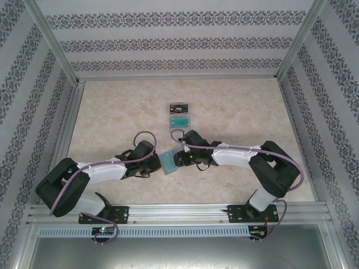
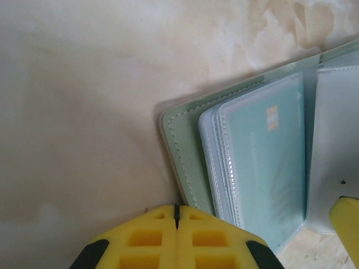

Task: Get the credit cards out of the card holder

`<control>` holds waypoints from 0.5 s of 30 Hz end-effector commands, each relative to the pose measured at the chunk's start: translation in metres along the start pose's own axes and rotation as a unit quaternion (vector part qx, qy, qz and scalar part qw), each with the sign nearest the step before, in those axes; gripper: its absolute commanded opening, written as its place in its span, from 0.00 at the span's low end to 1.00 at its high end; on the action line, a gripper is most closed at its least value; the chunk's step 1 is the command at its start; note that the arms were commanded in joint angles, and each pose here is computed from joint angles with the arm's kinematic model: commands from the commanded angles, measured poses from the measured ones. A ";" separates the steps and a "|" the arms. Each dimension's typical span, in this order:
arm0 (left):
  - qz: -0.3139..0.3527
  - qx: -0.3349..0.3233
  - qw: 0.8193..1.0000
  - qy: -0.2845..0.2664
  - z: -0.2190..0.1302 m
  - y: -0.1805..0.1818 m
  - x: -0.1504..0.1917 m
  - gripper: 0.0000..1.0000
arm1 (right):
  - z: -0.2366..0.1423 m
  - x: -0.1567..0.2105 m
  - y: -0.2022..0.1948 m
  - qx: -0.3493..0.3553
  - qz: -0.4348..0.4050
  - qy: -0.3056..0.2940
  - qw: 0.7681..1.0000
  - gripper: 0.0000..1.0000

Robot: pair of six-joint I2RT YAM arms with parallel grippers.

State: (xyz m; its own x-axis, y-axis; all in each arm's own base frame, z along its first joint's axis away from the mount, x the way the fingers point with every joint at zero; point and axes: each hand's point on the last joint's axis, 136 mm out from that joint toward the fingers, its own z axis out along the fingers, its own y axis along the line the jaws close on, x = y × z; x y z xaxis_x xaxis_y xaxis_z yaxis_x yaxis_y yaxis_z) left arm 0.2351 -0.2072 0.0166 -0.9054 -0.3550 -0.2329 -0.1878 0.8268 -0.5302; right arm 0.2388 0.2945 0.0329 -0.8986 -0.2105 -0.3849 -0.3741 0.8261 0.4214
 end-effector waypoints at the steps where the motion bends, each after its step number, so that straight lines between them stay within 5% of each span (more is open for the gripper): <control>1: 0.006 0.001 1.000 0.006 0.008 -0.004 0.004 0.00 | 0.000 -0.005 0.021 -0.036 0.009 0.001 0.999 0.50; 15: 0.019 -0.014 1.000 -0.020 -0.009 -0.001 -0.004 0.00 | -0.017 -0.019 0.074 -0.144 0.018 -0.009 0.989 0.55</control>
State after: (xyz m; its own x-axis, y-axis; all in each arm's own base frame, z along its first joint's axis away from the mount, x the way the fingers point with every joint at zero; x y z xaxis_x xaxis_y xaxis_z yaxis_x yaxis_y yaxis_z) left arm 0.2344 -0.2062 0.0184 -0.9040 -0.3542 -0.2394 -0.1860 0.8301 -0.5257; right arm 0.2254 0.3270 0.0538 -0.9187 -0.1854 -0.3487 -0.3650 0.7359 0.5702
